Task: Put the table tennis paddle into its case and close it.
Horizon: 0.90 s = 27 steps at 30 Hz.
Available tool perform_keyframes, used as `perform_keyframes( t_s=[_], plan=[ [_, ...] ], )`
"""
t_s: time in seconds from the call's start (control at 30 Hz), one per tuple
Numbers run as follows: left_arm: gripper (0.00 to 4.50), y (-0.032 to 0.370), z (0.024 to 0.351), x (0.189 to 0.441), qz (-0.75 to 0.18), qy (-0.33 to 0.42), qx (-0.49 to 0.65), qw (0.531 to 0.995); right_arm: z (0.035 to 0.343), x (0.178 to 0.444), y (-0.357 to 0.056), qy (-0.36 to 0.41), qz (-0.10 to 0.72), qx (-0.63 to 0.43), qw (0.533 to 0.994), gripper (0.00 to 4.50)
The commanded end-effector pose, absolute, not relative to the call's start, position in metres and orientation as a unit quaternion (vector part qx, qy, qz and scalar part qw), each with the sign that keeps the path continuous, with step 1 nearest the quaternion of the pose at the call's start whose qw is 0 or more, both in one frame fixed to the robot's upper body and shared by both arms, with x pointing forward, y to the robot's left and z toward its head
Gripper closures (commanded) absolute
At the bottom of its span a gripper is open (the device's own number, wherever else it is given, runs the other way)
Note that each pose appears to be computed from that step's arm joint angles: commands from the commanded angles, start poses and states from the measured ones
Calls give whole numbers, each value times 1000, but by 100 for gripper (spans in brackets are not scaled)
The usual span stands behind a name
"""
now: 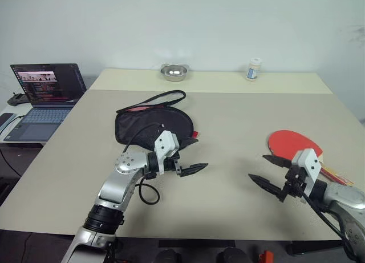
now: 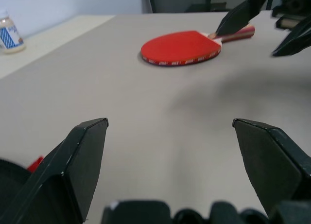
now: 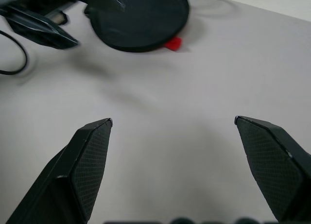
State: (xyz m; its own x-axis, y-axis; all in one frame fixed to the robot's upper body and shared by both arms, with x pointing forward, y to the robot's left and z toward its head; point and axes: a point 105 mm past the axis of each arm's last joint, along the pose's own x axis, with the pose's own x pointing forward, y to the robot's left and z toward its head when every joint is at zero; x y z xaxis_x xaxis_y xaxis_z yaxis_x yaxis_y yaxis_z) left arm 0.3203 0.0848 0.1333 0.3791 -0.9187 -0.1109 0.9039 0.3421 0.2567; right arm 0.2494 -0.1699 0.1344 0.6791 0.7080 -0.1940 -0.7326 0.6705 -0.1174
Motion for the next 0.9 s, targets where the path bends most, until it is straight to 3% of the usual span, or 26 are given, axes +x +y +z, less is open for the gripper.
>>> perform_keyframes(
  t_s=[0.03, 0.33, 0.53, 0.7, 0.9],
  plan=[
    [0, 93, 146, 330, -542, -48, 156, 824, 151, 244, -170, 48, 386, -105, 915, 5],
    [0, 142, 157, 341, -534, -20, 177, 827, 169, 237, -164, 40, 380, -100, 919, 5],
    [0, 180, 173, 359, -467, -22, 207, 859, 167, 240, -154, 33, 397, -94, 912, 5],
    [0, 207, 157, 384, -413, 7, 308, 857, 175, 241, -138, 12, 429, -97, 898, 5],
    [0, 206, 139, 390, -444, 40, 346, 825, 182, 244, -130, -4, 431, -101, 897, 5]
  ],
)
